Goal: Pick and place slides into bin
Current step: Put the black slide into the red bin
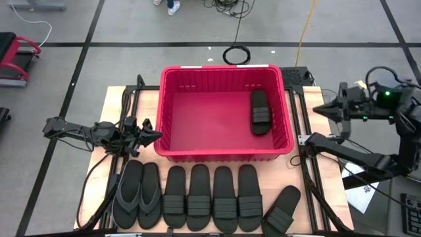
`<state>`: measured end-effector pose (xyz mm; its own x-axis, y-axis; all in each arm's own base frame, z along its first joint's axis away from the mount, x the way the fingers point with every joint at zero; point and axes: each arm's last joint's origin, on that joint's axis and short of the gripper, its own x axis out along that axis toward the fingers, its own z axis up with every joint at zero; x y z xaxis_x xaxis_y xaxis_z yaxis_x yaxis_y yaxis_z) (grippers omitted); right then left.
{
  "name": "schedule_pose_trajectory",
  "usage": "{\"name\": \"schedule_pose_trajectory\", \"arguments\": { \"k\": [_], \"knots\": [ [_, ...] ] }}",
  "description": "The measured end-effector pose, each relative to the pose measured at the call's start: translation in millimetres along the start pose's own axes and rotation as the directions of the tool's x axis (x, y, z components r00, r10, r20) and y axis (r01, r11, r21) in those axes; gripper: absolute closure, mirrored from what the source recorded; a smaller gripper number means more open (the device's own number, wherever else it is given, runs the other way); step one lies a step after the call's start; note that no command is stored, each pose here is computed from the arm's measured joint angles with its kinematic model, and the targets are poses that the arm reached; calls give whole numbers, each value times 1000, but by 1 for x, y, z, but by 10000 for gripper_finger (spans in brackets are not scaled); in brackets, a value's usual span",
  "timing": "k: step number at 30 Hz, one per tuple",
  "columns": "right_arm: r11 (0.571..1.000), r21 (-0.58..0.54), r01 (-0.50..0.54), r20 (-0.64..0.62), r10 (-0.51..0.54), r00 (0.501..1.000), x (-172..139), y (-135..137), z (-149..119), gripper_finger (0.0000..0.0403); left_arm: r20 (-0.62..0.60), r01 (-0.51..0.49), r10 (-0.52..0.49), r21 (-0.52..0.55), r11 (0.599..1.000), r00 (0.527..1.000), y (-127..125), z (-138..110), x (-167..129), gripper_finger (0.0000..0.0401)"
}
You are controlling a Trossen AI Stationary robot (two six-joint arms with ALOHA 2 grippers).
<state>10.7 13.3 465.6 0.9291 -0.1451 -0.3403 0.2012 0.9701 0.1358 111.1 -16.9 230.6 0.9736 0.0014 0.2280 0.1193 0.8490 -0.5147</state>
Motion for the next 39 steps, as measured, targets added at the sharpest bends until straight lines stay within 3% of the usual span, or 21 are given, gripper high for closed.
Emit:
{"name": "schedule_pose_trajectory", "arguments": {
  "k": [3,7,15,19,25,32,34,39],
  "knots": [
    [997,38,-70,50,68,996,-1,2,5,403,6,-11,11,-28,1000,1000,0,0,0,375],
    [978,-69,-197,162,206,965,3,1,24,403,6,-11,11,-35,999,1000,0,0,0,375],
    [971,-99,-215,206,232,951,55,-39,45,403,15,-29,30,-26,999,999,1,0,0,375],
    [954,-143,-262,188,286,940,84,-56,28,403,15,-30,30,-7,1000,999,1,0,0,375],
    [938,-107,-329,277,346,896,93,-47,-8,403,9,-33,33,-11,999,999,1,0,0,375],
    [915,-48,-401,565,356,744,109,-36,-39,403,-25,-51,51,-6,999,998,3,-4,0,375],
    [889,-33,-456,575,390,719,117,-30,-42,403,-30,-54,54,-9,999,998,3,-4,0,375],
    [832,-50,-553,480,505,717,140,-4,-42,403,-35,-47,47,0,999,998,3,-4,0,375]
  ]
}}
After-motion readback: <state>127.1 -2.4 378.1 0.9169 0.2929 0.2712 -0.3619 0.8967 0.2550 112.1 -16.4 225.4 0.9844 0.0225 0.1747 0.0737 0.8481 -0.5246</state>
